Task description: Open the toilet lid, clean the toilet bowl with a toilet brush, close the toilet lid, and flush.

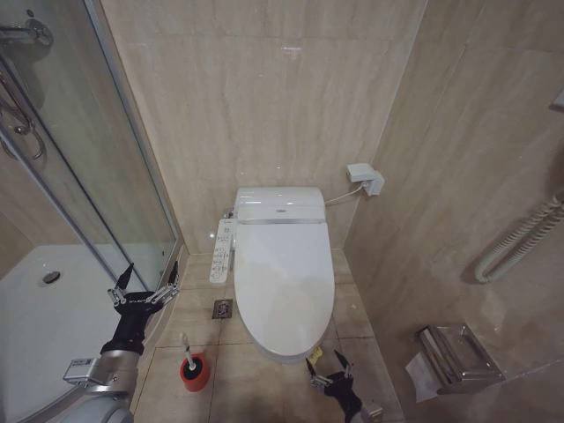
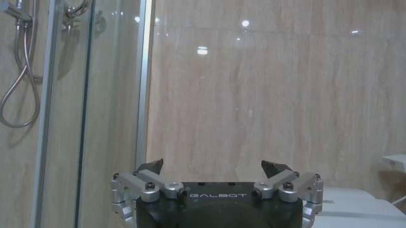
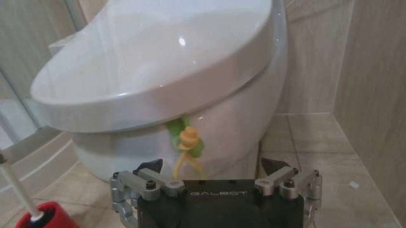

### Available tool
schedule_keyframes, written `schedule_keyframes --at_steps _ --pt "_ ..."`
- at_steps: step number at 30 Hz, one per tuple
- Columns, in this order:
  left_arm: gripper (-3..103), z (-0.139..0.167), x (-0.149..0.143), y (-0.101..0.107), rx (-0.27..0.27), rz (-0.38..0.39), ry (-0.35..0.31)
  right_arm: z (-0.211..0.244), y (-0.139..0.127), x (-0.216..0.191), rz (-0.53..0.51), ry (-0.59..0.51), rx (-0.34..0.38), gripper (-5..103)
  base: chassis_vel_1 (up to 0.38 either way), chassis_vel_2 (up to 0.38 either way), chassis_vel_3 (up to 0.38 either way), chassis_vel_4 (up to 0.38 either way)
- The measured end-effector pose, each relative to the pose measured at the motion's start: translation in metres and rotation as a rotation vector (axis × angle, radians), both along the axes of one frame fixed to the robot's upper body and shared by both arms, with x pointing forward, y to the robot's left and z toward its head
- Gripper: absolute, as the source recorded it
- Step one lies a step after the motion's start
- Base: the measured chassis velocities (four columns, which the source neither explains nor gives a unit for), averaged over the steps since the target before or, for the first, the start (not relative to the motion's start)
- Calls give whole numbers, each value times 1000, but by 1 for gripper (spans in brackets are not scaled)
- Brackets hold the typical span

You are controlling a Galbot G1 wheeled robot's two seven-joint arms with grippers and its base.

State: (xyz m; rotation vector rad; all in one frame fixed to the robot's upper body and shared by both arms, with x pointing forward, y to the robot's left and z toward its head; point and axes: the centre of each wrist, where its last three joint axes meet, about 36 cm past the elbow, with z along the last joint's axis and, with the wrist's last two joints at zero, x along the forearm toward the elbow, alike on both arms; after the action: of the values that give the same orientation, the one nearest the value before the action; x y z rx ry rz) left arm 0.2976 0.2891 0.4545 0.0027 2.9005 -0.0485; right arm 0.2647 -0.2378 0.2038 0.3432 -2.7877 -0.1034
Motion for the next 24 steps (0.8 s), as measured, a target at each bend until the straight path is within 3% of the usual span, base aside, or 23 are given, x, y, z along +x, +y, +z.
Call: schedule_keyframes --at_steps 20,21,24 --pt "100 0 0 0 0 0 0 -13 -8 8 -10 -26 -26 101 0 0 0 0" --pt "100 0 0 0 0 0 0 -14 -8 8 -5 -29 -24 76 0 0 0 0" --pt "100 0 0 0 0 0 0 -15 -7 7 -2 -35 -21 76 0 0 0 0"
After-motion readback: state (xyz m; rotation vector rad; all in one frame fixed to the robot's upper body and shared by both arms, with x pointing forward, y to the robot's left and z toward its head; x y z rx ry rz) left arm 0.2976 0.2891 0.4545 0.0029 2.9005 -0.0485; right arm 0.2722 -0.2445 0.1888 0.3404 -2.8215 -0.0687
